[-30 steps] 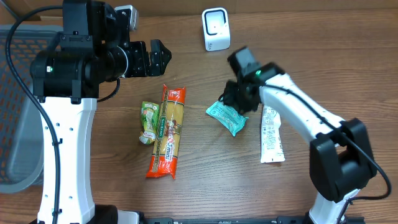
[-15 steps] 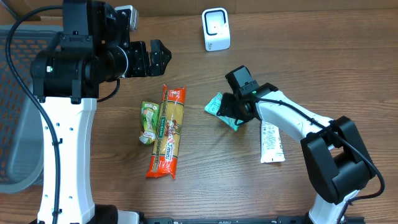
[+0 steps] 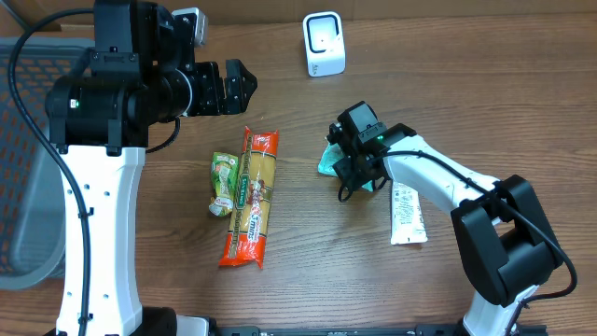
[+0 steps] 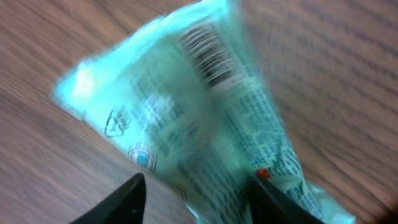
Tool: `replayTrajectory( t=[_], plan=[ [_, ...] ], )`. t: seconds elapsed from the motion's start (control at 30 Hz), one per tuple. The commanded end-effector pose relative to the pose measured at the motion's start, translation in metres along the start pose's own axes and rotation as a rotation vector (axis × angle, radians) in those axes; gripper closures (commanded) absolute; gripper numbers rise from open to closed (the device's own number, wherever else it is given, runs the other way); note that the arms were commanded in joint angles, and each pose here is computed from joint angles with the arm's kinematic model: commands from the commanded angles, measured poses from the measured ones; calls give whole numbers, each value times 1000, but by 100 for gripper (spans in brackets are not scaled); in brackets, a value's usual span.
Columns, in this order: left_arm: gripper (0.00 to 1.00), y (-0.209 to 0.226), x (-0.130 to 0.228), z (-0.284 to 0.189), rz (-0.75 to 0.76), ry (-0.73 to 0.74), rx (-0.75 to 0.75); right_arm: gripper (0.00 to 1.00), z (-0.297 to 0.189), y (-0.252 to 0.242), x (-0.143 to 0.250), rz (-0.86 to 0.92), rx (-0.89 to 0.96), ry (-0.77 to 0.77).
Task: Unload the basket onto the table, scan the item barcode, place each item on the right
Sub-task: 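Lift the wipes pack and place it right of the spaghetti, then grasp the white tube again with the right gripper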
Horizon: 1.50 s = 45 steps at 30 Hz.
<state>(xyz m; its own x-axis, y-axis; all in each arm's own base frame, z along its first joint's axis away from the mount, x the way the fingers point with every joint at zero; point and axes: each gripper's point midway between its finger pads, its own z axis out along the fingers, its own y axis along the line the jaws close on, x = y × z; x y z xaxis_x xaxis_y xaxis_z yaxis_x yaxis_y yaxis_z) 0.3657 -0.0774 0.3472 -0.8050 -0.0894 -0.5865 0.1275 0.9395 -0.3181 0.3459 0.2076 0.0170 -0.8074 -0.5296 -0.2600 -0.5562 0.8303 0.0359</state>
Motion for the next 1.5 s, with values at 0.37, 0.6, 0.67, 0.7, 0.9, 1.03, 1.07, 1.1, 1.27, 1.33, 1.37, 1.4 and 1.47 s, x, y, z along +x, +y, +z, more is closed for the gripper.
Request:
replayTrajectory(
  t=[0.37,0.6,0.67,0.7,0.9,1.03,1.07,1.1,1.27,1.33,1.37,1.4,1.47],
  plan=[
    [0,-1,-1,1,-3,3,12,28,-97,-8,-17,180,-56,-10],
    [0,-1,-1,1,-3,3,12,18,-119,-50,22,426,-52,85],
    [1,-1,-1,1,-3,3,12,15,-110,-72,43,496,-46,122],
    [1,-1,-1,1,-3,3,12,14,-105,-79,51,522,-43,135],
    [0,-1,-1,1,-3,3,12,12,-75,-77,81,533,-211,144],
    [1,-1,-1,1,-3,3,12,11,-56,-64,97,518,-256,161],
    [0,-1,-1,1,-3,3,12,10,-51,-62,101,518,-260,165],
    [0,-1,-1,1,-3,3,12,10,-47,-60,104,517,-262,167],
    [0,-1,-1,1,-3,3,12,14,-23,-55,118,529,-270,146],
    [0,-1,-1,1,-3,3,12,24,-19,-55,120,536,-267,138],
    [0,-1,-1,1,-3,3,12,42,-17,-55,120,546,-265,133],
    [0,-1,-1,1,-3,3,12,68,-16,-56,119,561,-263,126],
    [0,-1,-1,1,-3,3,12,88,-16,-55,117,581,-270,117]
  ],
)
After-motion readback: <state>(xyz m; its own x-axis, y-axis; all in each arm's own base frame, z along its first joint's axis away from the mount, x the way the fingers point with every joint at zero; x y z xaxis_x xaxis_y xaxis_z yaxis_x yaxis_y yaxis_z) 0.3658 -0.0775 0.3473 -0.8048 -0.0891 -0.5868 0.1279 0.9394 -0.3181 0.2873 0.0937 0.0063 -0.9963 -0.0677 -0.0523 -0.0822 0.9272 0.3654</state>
